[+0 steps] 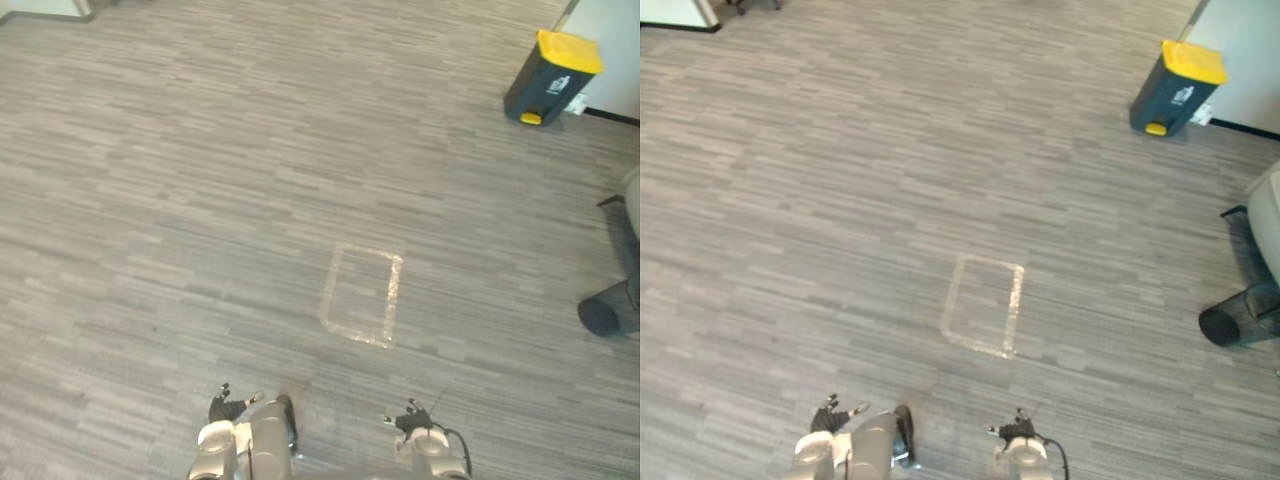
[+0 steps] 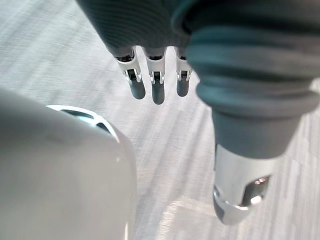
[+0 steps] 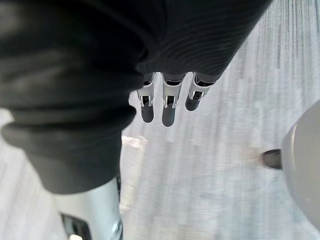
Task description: Organize the slippers on the shoe rack
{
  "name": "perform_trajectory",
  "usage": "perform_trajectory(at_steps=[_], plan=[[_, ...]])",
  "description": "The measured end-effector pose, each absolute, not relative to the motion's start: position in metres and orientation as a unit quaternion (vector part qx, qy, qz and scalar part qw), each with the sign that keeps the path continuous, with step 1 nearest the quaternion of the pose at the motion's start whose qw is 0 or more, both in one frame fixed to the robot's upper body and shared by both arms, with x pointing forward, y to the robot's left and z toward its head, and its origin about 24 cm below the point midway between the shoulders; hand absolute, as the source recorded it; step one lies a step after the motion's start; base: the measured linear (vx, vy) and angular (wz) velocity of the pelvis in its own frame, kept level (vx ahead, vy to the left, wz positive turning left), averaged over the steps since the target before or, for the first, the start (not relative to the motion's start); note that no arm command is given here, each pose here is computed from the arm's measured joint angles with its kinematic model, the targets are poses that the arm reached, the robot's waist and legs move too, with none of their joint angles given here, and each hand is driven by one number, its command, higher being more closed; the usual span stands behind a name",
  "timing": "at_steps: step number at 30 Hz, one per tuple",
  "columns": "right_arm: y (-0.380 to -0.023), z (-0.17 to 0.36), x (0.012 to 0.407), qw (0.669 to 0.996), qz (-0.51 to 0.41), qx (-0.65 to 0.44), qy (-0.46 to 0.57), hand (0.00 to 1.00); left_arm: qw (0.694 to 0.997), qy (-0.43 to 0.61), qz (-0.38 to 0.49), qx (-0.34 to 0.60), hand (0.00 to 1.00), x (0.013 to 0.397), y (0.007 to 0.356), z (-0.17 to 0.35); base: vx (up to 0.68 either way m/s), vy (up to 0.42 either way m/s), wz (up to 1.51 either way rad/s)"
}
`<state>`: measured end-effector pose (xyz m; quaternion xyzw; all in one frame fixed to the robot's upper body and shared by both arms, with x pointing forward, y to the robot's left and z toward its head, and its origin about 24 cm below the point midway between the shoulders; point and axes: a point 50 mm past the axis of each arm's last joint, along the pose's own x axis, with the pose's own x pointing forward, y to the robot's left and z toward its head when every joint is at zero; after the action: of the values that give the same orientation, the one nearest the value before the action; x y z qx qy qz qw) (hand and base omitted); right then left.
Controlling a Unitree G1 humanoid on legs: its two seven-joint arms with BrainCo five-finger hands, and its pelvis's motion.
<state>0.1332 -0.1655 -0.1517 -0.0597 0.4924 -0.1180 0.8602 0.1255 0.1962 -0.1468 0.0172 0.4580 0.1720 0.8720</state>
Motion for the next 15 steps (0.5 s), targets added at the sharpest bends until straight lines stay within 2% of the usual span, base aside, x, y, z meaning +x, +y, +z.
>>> perform_trajectory(at_steps=[8,9,11,15], plan=[[-0.166,-0.138,0.159,0.886,-0.120,-0.058,0.444,0.00,0.870,0.468,0.155,0.016,0.00,0.133,0.187,-0.148,0.37,0.043,-0.35],[-0.166,-0.138,0.159,0.887,-0.121,-0.058,0.442,0.00,0.871,0.468,0.151,0.018,0.00,0.134,0.186,-0.148,1.14,-0.292,-0.02],[-0.198,-0.139,0.154,0.873,-0.153,-0.075,0.457,0.00,0.867,0.486,0.107,0.031,0.00,0.131,0.165,-0.153,1.26,-0.363,-0.05],[-0.197,-0.143,0.145,0.866,-0.151,-0.079,0.470,0.00,0.872,0.478,0.101,0.024,0.00,0.135,0.159,-0.152,0.34,-0.102,0.07]])
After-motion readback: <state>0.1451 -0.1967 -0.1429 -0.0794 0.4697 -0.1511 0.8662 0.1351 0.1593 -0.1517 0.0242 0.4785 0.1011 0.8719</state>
